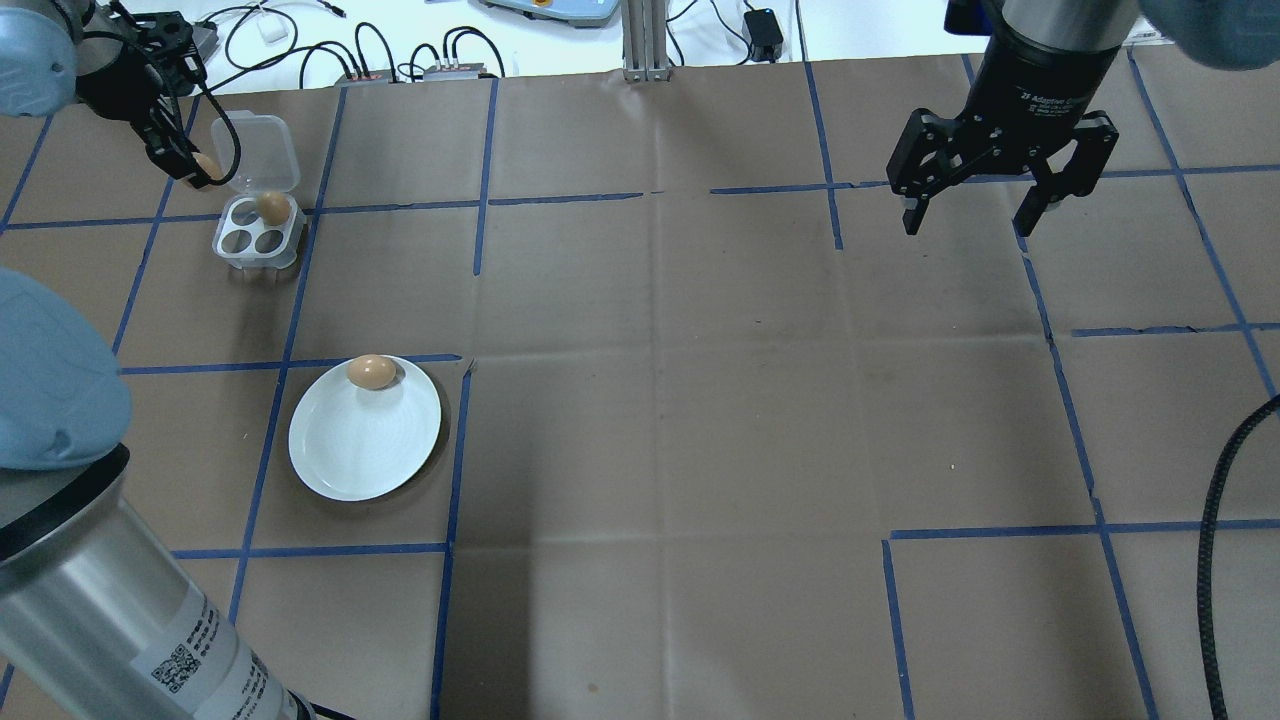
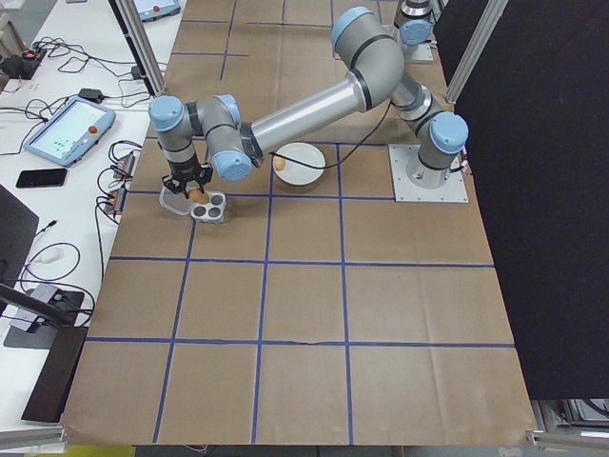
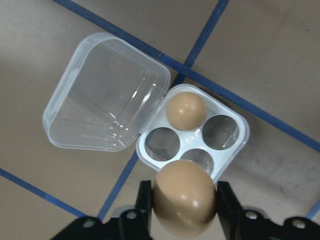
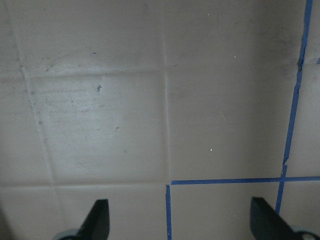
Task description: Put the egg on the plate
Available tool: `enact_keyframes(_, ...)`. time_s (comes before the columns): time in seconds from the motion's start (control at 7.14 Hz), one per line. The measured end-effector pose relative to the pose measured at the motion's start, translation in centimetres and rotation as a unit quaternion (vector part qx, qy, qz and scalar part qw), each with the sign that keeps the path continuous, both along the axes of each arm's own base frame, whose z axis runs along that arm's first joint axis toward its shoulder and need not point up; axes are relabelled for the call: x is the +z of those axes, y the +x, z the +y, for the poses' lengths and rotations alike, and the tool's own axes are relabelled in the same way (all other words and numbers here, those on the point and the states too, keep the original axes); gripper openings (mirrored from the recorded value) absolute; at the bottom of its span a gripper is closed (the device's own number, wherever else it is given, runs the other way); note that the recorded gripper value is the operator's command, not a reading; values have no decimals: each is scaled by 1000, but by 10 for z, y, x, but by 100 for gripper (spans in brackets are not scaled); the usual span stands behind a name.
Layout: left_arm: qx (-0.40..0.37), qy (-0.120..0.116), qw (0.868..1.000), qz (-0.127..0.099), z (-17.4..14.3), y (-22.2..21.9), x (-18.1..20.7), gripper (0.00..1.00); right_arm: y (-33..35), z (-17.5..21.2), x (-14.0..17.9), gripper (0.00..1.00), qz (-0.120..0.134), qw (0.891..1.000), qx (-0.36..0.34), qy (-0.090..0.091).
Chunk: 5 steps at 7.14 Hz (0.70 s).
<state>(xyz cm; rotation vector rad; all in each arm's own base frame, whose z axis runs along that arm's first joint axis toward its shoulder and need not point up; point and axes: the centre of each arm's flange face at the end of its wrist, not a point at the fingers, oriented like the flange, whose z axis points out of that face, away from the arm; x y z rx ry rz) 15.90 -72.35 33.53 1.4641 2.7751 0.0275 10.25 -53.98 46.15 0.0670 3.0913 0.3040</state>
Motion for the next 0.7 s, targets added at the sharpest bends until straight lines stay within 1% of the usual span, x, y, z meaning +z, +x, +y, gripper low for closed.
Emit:
enact_keyframes(0.14, 42, 16, 999, 6, 29, -19, 7, 30, 0, 0, 0, 100, 0, 1000, 0, 0)
enact_keyframes(0.28, 93, 31, 995, 10, 62, -41, 9, 29, 0, 0, 0, 100, 0, 1000, 0, 0)
enact_keyframes(0.42, 155, 45, 987, 11, 96, -65, 9, 28, 0, 0, 0, 100, 0, 1000, 0, 0)
enact_keyframes(0.7, 264, 71, 962, 3, 153, -122, 1, 27, 0, 0, 0, 100, 0, 1000, 0, 0)
